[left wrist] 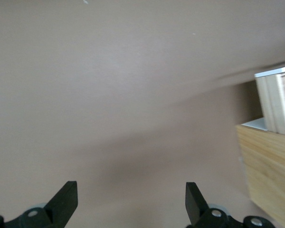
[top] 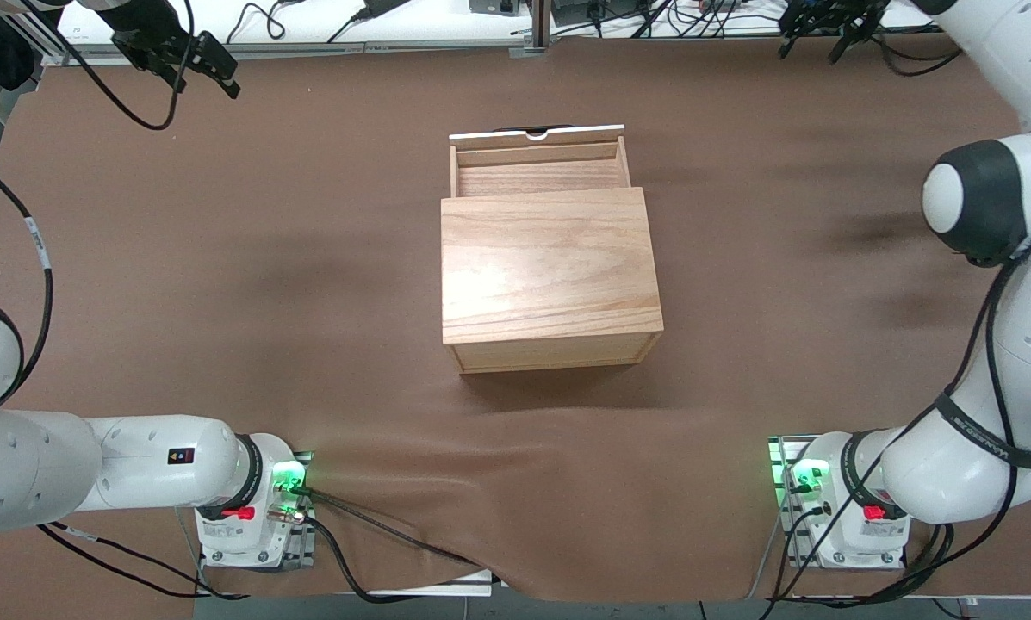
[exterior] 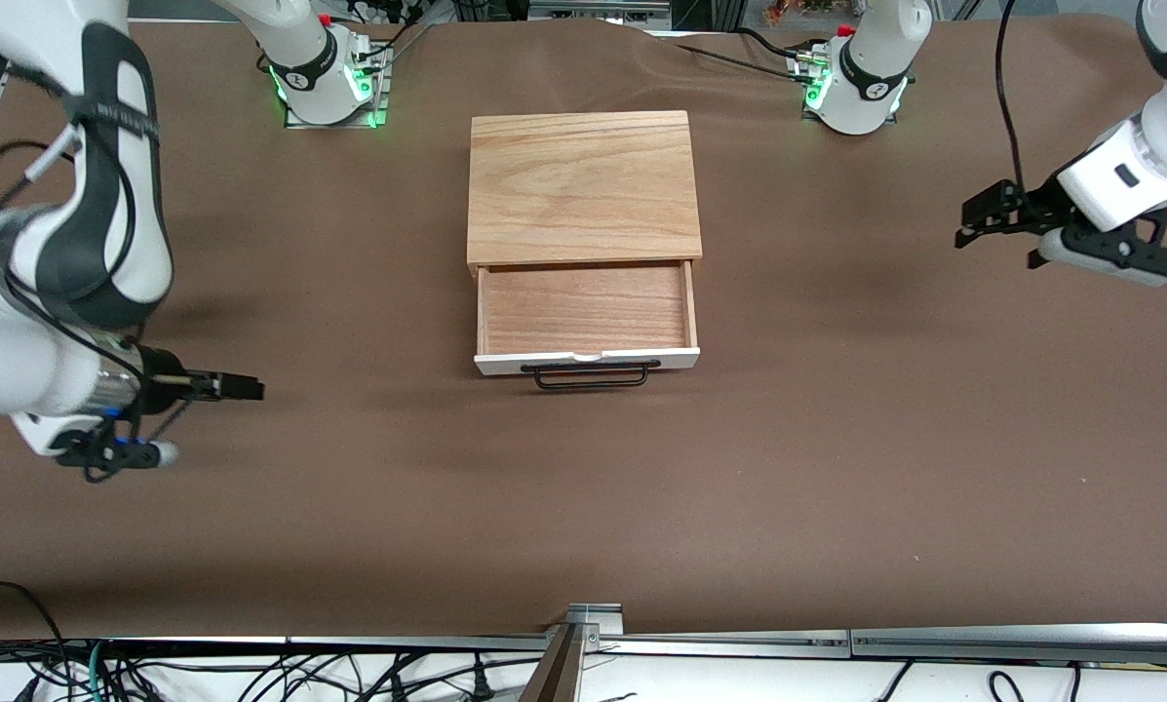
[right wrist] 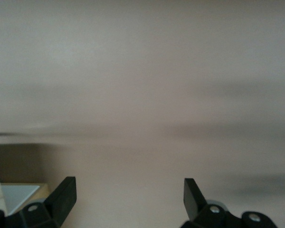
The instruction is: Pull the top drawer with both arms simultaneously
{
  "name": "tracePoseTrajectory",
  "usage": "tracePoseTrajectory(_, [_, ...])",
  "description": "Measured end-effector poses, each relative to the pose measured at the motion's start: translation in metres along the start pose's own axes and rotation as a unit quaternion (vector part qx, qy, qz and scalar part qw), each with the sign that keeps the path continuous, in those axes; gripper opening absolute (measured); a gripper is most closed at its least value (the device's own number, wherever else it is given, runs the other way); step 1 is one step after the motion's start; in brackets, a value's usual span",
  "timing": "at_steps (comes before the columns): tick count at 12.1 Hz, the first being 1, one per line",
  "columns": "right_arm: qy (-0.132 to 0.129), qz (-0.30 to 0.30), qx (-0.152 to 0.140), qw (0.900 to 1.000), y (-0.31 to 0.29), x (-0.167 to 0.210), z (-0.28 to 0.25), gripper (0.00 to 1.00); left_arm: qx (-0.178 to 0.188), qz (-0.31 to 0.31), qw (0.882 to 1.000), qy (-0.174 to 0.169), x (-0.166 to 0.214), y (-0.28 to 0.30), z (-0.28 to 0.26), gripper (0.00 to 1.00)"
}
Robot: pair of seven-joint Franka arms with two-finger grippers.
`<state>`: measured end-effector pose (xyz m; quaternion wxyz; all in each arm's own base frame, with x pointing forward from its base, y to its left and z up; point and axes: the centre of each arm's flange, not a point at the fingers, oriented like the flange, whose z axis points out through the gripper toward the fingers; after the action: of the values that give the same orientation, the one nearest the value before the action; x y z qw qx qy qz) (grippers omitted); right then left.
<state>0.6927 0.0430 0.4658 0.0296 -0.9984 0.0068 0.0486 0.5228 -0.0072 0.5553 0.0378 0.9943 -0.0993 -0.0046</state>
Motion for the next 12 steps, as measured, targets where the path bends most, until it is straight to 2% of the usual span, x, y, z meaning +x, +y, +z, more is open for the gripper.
tracePoseTrajectory(2, [0.032,0.000,-0.037,0.999,0.021,-0.023,-0.055,1.00,0.005,-0.022,1.000,0.008,-0.005,0.001,-0.011,1.00])
tracePoseTrajectory(3, [0.044,0.004,-0.046,0.998,0.036,-0.036,-0.077,1.00,0.004,-0.043,0.999,0.004,-0.008,0.002,-0.014,1.00])
tracePoseTrajectory(5, [0.058,0.020,-0.035,0.997,0.068,-0.070,-0.114,1.00,0.010,-0.076,0.997,-0.014,-0.017,0.004,-0.021,1.00])
tracePoseTrajectory(7, [0.056,0.029,-0.019,0.998,0.083,-0.107,-0.134,1.00,0.039,-0.091,0.995,-0.021,-0.022,0.002,-0.029,1.00])
tracePoseTrajectory(9, [0.047,0.038,-0.011,0.998,0.076,-0.131,-0.138,1.00,0.044,-0.100,0.994,-0.020,-0.023,0.002,-0.038,1.00])
tracePoseTrajectory(12, [0.032,0.036,-0.018,0.999,0.064,-0.137,-0.124,1.00,0.044,-0.108,0.993,-0.019,-0.023,0.003,-0.042,1.00])
